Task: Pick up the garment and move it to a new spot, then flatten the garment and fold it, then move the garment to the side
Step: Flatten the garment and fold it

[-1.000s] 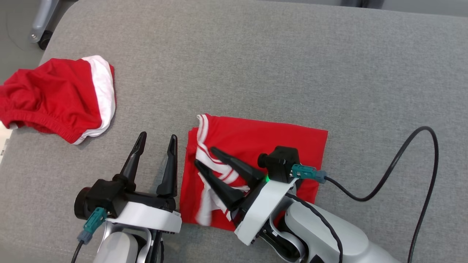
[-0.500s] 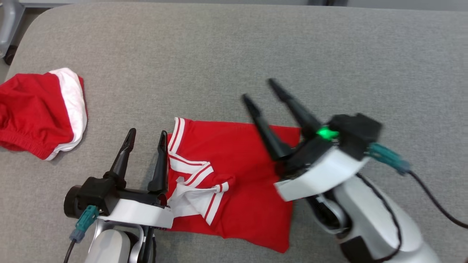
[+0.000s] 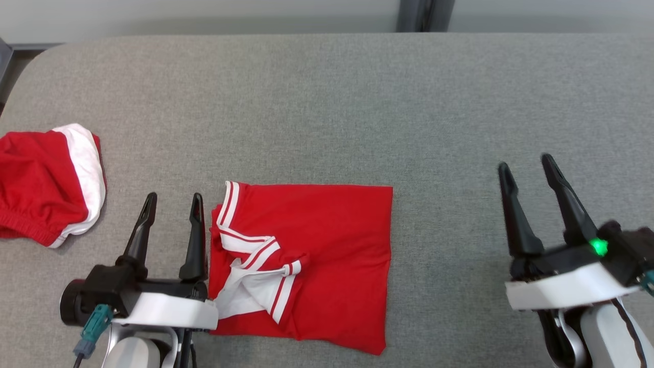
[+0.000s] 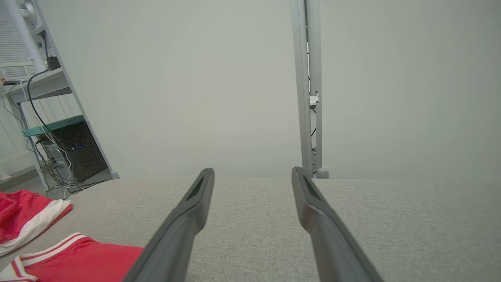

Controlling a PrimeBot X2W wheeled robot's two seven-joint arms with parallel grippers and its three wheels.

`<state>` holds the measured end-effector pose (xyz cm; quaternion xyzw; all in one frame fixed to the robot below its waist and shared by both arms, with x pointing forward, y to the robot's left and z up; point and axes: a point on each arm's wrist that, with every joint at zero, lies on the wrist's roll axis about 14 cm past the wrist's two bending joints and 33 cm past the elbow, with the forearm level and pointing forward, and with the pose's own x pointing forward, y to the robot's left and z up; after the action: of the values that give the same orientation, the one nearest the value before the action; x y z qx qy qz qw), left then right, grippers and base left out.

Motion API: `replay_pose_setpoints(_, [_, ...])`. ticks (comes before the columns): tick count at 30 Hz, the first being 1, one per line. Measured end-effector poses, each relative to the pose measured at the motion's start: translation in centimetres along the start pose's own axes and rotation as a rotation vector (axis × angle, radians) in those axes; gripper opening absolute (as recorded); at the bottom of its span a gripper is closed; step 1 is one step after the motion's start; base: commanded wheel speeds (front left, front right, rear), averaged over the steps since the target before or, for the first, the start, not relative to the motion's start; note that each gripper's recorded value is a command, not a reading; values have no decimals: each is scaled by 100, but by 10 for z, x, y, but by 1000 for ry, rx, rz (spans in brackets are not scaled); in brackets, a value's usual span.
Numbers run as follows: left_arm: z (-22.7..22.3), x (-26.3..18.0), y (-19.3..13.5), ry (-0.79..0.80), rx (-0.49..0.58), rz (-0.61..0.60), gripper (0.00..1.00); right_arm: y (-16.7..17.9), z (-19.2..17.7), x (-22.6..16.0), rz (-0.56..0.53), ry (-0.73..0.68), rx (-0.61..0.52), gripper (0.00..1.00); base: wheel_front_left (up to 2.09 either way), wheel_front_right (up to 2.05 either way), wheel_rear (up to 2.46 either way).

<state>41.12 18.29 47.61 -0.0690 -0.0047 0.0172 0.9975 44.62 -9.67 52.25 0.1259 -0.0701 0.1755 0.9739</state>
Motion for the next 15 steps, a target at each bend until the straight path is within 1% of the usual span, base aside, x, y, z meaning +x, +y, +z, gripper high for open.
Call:
replay_pose_setpoints(6, [1, -16, 3, 6, 19, 2, 100, -25, -3, -39, -97, 50, -70, 100, 0, 0, 0])
replay_pose_setpoints(11, [3, -31, 4, 7, 24, 1, 100, -33, 0, -64, -133, 73, -127, 100, 0, 0, 0])
replay_pose_setpoints(15, [6, -38, 4, 3, 31, -6, 100, -36, 7, -77, -156, 73, -144, 100, 0, 0, 0])
